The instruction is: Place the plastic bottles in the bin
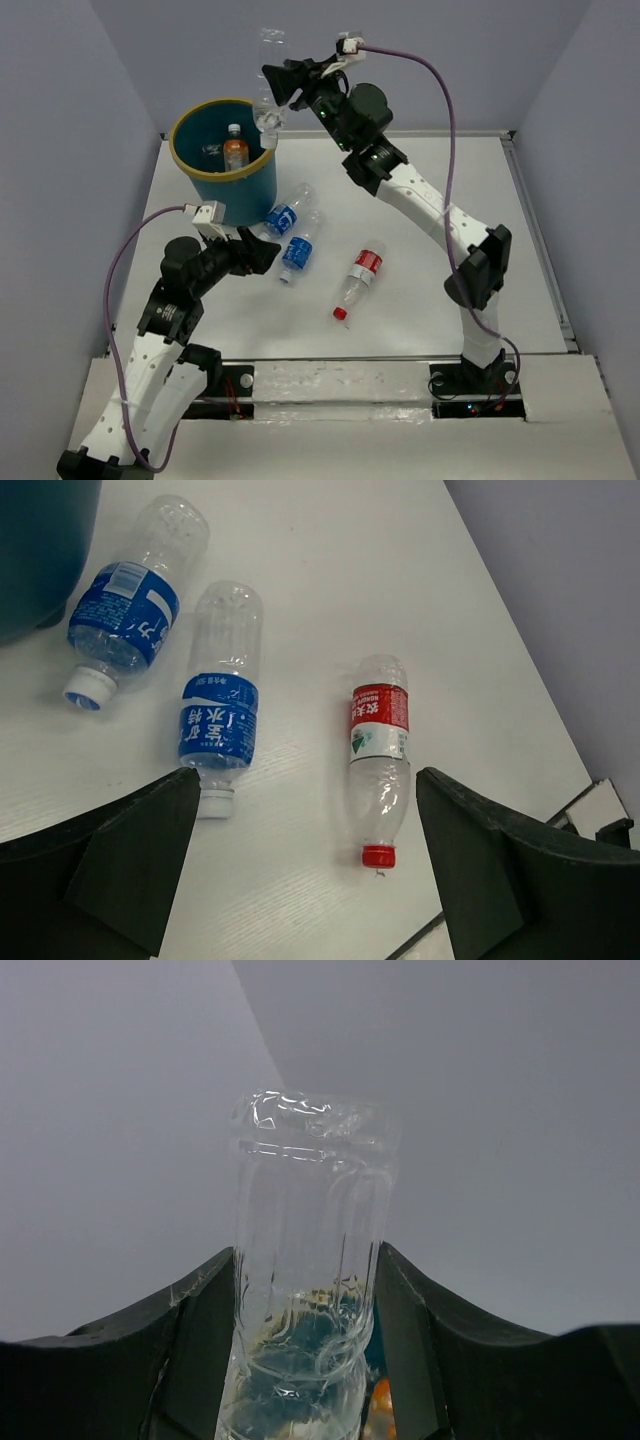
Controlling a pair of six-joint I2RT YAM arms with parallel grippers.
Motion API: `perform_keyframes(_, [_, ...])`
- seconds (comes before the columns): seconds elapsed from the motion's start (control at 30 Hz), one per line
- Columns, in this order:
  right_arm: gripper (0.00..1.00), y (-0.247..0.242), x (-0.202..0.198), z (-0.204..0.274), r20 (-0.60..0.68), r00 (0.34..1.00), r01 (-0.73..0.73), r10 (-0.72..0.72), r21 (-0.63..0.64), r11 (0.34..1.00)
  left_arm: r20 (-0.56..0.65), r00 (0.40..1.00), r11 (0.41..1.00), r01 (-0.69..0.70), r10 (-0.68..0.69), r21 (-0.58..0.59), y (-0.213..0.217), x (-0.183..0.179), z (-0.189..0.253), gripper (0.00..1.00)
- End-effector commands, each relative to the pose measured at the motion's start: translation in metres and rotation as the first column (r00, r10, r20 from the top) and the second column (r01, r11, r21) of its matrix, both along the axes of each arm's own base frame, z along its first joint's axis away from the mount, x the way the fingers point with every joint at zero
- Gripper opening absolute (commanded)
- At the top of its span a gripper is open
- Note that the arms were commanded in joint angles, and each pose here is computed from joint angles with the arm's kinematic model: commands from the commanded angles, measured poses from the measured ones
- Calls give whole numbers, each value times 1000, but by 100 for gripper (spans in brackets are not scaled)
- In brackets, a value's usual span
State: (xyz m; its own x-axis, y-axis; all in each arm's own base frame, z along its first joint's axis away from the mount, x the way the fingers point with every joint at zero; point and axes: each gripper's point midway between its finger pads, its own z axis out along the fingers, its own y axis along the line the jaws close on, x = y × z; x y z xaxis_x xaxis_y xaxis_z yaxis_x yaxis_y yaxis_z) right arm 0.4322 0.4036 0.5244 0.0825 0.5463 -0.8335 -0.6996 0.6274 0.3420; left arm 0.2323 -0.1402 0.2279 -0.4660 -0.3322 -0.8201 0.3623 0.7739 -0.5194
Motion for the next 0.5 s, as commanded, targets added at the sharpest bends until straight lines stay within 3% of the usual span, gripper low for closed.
perform_keyframes(0.0, [42,15,12,32,98,992,69,-78,96,993,30,996,996,84,-84,-20,-13,-3,2,99])
perform_keyframes(0.2, [42,39,45,10,150,971,160,-187,173,972,17,992,992,124,-124,-20,-20,-4,-3,99])
perform_keyframes(0.3, [42,56,54,-17,153,970,166,-189,151,974,25,988,988,151,-150,-23,-26,-9,-2,99])
perform_keyframes(0.37, [54,69,52,-28,159,973,150,-167,110,983,22,988,988,154,-154,-22,-27,-9,-3,99])
perform_keyframes(0.4, [71,72,53,-33,159,974,147,-159,87,985,21,988,988,154,-154,-21,-27,-9,-3,99])
perform_keyframes(0.47, [82,74,47,-33,166,978,120,-128,56,991,21,987,987,159,-158,-21,-28,-9,-3,99])
